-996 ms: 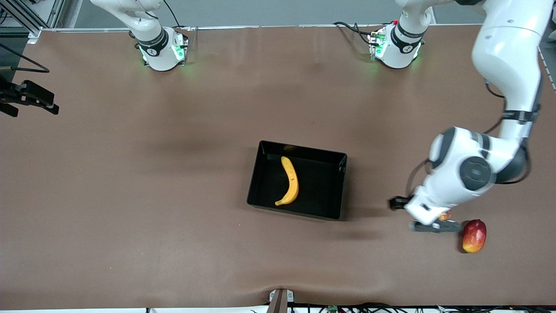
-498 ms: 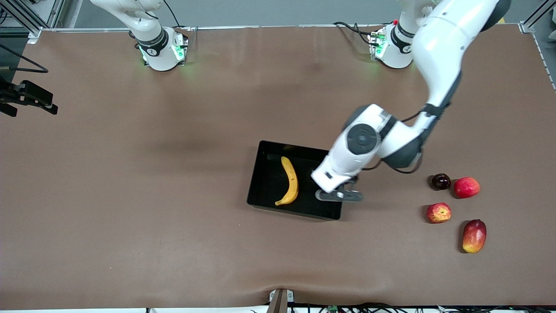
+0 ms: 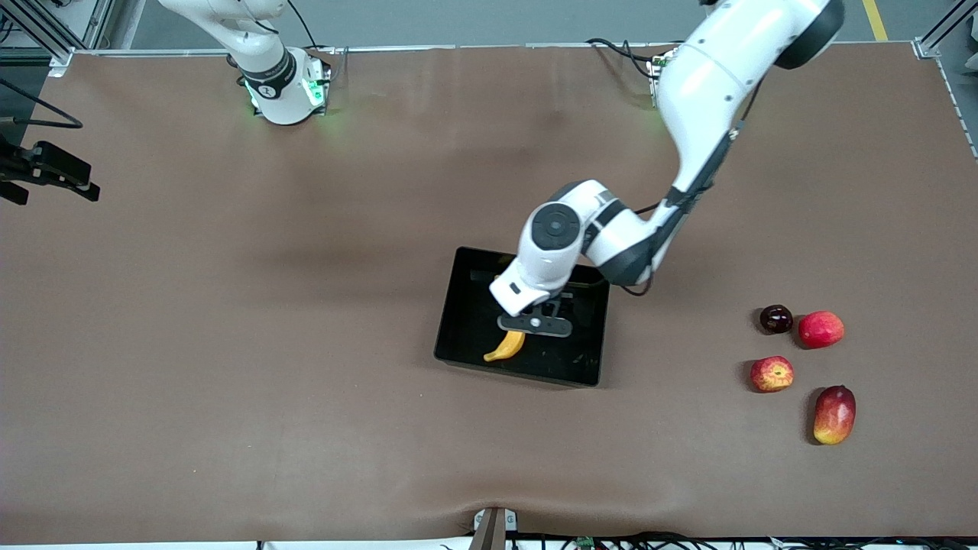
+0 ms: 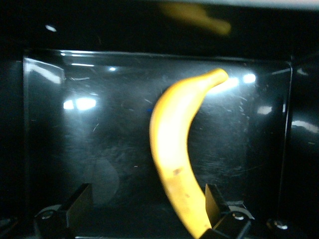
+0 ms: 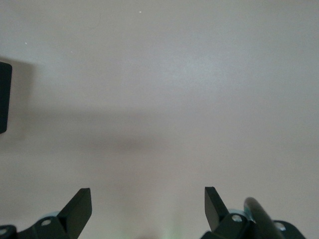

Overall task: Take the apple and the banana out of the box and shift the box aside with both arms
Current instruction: 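Lower the left gripper onto the yellow banana and grasp it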

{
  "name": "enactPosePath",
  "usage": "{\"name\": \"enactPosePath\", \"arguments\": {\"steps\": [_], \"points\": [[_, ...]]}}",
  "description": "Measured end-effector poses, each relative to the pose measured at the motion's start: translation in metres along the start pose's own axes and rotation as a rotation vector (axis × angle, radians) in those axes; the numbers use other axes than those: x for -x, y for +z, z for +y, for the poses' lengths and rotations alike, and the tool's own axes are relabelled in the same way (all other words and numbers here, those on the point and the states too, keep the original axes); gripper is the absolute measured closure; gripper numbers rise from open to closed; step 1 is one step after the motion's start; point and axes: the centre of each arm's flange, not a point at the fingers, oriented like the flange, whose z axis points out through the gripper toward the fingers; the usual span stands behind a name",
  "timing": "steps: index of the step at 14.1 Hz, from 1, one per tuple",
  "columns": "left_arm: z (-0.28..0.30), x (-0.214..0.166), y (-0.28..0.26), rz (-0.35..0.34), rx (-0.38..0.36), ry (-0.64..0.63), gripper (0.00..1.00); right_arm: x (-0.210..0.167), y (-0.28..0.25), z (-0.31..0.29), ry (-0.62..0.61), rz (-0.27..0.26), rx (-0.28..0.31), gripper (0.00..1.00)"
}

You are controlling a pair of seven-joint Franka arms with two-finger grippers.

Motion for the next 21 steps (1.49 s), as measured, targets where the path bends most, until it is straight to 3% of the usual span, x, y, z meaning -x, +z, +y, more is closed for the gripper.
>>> {"name": "enactPosePath", "arguments": {"steps": [9, 10, 13, 15, 16, 21], "points": [[0.037, 0.018, 0.037, 0.012, 0.001, 0.030, 0.02, 0.000, 0.000, 0.000, 0.000, 0.000, 0.000, 0.00], [0.037, 0.018, 0.038, 0.011, 0.001, 0.031, 0.08, 0.000, 0.000, 0.000, 0.000, 0.000, 0.000, 0.00], [0.037, 0.018, 0.039, 0.010, 0.000, 0.032, 0.43, 0.000, 0.000, 0.000, -0.001, 0.000, 0.000, 0.00], [0.037, 0.016, 0.038, 0.017, 0.005, 0.031, 0.61, 0.000, 0.000, 0.000, 0.000, 0.000, 0.000, 0.00], [0.038, 0.015, 0.036, 0.020, 0.007, 0.030, 0.65, 0.000, 0.000, 0.000, 0.000, 0.000, 0.000, 0.00], [0.031, 0.002, 0.025, 0.048, 0.005, 0.016, 0.65, -0.001, 0.000, 0.001, 0.001, 0.007, 0.002, 0.00]]}}
